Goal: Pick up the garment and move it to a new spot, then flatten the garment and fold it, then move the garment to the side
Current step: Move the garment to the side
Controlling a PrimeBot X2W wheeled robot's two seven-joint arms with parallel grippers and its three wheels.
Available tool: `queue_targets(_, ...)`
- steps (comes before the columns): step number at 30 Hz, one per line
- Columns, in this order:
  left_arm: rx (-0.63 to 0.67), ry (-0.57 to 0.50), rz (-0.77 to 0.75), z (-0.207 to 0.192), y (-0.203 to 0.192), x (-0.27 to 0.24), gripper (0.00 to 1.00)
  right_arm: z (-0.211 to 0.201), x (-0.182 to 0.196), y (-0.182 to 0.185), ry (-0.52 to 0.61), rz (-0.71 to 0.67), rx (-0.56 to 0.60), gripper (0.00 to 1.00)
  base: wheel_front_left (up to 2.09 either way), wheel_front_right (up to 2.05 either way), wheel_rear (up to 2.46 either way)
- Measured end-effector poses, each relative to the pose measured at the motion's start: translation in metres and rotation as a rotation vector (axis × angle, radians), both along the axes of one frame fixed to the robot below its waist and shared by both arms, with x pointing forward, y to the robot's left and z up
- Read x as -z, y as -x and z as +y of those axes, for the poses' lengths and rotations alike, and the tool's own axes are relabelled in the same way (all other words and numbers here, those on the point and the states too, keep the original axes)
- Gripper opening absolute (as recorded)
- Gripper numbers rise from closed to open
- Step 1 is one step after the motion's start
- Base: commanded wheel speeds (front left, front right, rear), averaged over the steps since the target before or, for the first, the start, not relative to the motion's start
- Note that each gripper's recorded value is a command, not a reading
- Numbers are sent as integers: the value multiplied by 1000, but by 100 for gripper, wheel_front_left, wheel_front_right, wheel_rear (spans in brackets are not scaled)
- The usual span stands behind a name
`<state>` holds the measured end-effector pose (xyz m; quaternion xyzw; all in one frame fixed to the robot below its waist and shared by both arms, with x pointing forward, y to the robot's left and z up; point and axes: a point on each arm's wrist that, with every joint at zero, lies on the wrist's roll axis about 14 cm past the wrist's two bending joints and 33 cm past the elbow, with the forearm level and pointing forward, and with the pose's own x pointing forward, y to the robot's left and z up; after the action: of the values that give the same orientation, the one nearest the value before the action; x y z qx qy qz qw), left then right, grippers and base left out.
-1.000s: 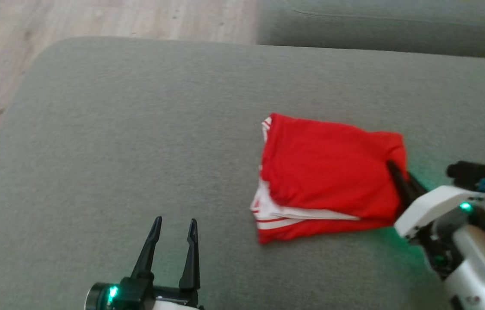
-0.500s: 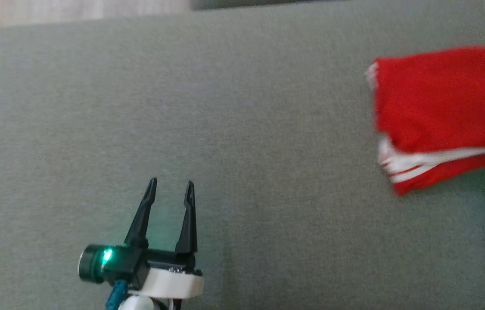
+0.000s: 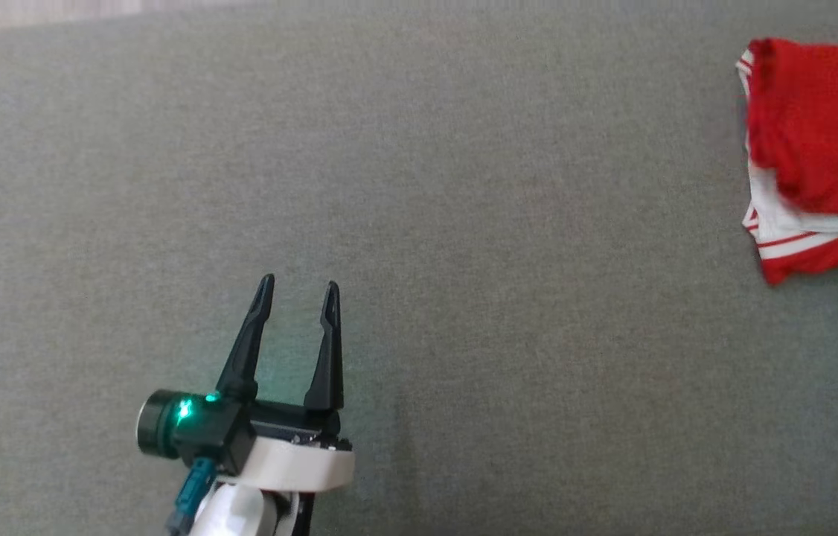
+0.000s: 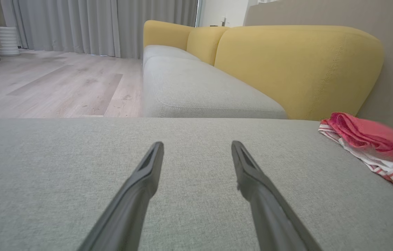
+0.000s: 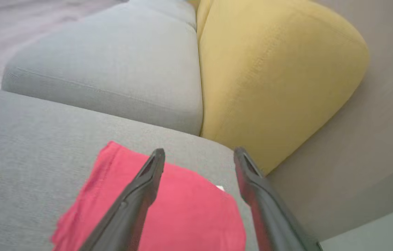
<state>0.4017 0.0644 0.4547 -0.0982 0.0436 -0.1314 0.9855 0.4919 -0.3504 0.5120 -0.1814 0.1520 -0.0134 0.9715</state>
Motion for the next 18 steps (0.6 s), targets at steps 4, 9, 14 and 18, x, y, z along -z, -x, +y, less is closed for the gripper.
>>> queue_targets(4,-16,4,-12,5,9,-8,100,34,11,6,-45,-20,-52,100,0,0,0)
queue_targets(9,-55,-1,-26,17,32,-17,100,105,50,42,-173,16,-159,100,0,0,0)
queue_targets(14,-111,-2,-40,33,56,-25,100,171,74,82,-311,34,-252,100,0,0,0)
queue_targets(18,-170,-12,-49,49,80,-27,100,221,85,117,-414,20,-325,100,0,0,0)
